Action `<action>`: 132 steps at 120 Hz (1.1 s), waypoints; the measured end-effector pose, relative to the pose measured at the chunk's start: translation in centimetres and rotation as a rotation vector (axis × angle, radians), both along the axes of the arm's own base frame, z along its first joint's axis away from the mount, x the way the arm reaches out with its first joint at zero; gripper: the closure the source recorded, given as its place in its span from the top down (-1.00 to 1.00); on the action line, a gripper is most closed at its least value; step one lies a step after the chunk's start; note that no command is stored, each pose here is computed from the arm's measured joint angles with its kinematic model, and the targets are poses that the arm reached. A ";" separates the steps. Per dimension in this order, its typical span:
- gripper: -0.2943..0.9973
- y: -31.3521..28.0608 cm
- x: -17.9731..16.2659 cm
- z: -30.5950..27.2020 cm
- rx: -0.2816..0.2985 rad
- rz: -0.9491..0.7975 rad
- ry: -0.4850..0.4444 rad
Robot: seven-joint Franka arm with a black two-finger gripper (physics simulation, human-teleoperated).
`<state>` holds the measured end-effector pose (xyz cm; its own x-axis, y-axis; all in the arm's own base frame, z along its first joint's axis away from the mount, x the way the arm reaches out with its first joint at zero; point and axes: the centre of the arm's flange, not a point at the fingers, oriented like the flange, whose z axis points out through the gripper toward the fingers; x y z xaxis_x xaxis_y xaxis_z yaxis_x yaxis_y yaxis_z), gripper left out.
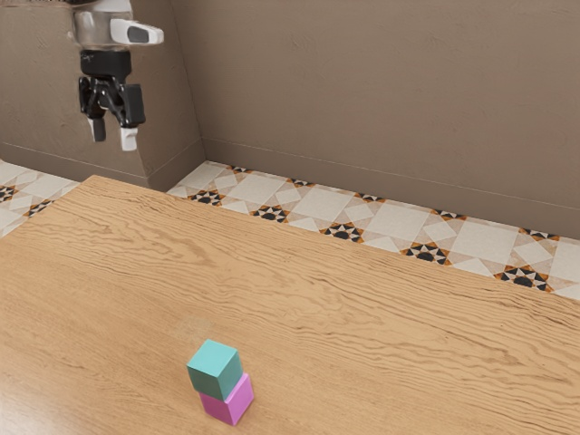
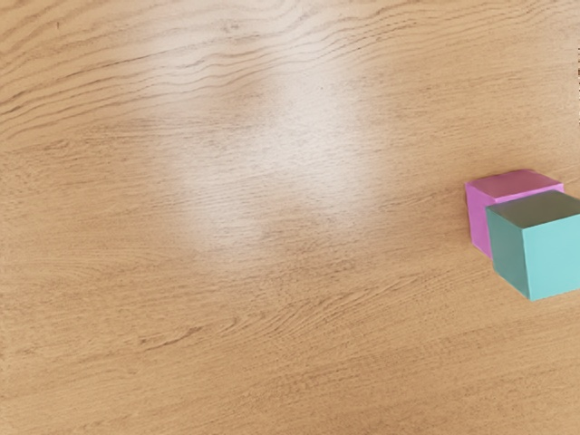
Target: Pick up the blue block with one arm, and put the blue block on the table with one arm
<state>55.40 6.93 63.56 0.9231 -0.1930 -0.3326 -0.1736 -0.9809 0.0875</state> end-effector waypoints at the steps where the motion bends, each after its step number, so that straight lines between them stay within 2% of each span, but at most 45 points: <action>1: 0.54 0.1 0.1 0.0 -0.003 -0.005 -0.011; 18: 0.54 0.9 1.8 0.7 -0.038 -0.090 -0.151; 44: 0.54 1.5 2.6 1.7 -0.059 -0.196 -0.250; 48: 0.54 1.5 1.5 3.7 -0.054 -0.208 -0.289; 56: 0.54 1.7 -4.2 11.7 -0.023 -0.219 -0.431; 62: 0.54 2.1 -7.0 14.2 0.002 -0.200 -0.461; 69: 0.54 1.8 -8.6 14.5 0.032 -0.180 -0.439; 78: 0.54 -1.6 -9.5 12.7 0.038 -0.191 -0.375; 83: 0.54 -3.3 -12.1 12.3 0.051 -0.169 -0.356; 92: 0.54 -9.6 -14.8 10.9 0.123 -0.178 -0.324; 98: 0.54 -12.6 -15.1 6.1 0.169 -0.169 -0.260; 107: 0.54 -13.7 -14.9 -1.8 0.198 -0.106 -0.184; 117: 0.54 -15.0 -14.5 -6.4 0.201 -0.049 -0.171; 132: 0.54 -16.3 -13.9 -10.0 0.188 0.044 -0.220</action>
<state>41.49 -9.40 53.60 0.9831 -0.1056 -0.1494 -0.1256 -0.9833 -0.1317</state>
